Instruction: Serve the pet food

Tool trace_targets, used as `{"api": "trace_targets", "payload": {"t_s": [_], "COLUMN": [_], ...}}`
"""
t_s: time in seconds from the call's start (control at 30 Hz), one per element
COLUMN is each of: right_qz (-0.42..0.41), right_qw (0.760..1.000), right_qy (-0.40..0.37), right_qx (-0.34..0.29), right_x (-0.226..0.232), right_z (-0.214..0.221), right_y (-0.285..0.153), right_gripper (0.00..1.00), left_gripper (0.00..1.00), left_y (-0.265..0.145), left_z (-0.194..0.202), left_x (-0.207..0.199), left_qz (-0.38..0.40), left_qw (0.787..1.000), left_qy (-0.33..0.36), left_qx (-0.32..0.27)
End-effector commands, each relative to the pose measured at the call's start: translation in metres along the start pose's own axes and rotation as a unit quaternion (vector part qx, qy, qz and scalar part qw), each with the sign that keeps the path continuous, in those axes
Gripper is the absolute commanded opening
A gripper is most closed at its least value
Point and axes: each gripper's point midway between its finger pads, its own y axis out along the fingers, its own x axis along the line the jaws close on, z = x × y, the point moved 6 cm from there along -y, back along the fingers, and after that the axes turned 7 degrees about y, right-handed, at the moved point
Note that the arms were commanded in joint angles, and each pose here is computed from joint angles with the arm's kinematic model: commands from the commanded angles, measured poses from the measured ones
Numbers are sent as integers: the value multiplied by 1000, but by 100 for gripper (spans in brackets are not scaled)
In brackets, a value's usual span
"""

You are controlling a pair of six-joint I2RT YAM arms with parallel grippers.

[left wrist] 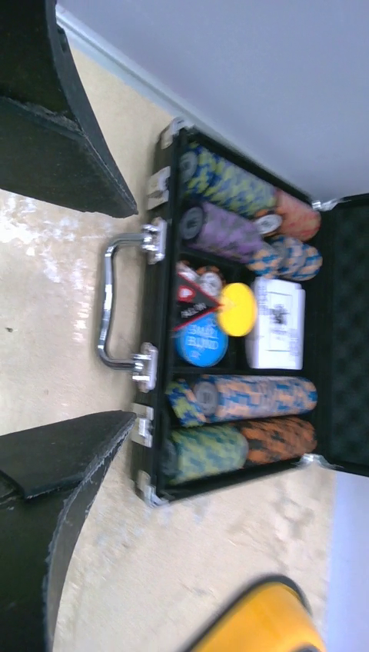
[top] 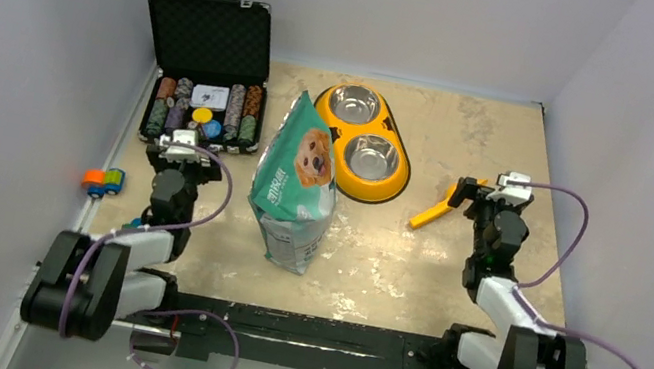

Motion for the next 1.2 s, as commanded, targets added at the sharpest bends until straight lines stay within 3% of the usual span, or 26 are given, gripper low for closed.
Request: {"api": "trace_targets", "payload": {"t_s": [0.0, 0.13, 0.27, 0.33, 0.37, 0.47, 0.63, 0.73, 0.8, 0.87, 0.93, 1.03, 1.17], "right_qz": [50, 25, 51, 39, 12, -77, -144, -162, -186, -205, -226, -263, -298], "right_qw": [999, 998, 989, 978, 973, 956, 932, 911, 898, 888, 879, 864, 847], "right_qy": [9, 20, 104, 161, 174, 178, 215, 234, 237, 231, 222, 209, 194], "right_qx": [6, 53, 96, 123, 149, 222, 256, 299, 320, 340, 357, 374, 395], "right_x": [1, 18, 30, 44, 54, 80, 101, 111, 121, 133, 146, 166, 191], "right_z": [-30, -48, -75, -98, -106, -125, -141, -145, -149, -155, -161, -172, -175], "right_y": [-5, -23, -44, -54, -61, -86, -118, -129, -135, -140, -143, -145, -143], "right_gripper": [99, 99, 99, 99, 99, 99, 99, 93, 89, 87, 87, 87, 87], "left_gripper": [99, 99, 99, 99, 99, 99, 99, 97, 93, 89, 82, 77, 74], "left_y": [-8, -12, -20, -29, -33, -49, -98, -122, -136, -147, -154, -154, -150], "left_z": [-46, -100, -141, -152, -162, -193, -241, -259, -269, -280, -292, -302, -307], "left_x": [7, 11, 25, 34, 36, 41, 59, 40, 23, 0, -23, -47, -67], "left_qz": [4, -10, -81, -123, -127, -92, -96, 23, 110, 220, 324, 415, 443], "left_qw": [998, 987, 970, 963, 963, 974, 967, 971, 961, 937, 897, 840, 833], "left_qy": [-16, -126, -231, -230, -223, -203, -234, -230, -243, -257, -281, -319, -296], "left_qx": [-68, -99, -8, 69, 79, 45, 45, 68, 75, 86, 108, 142, 151]}}
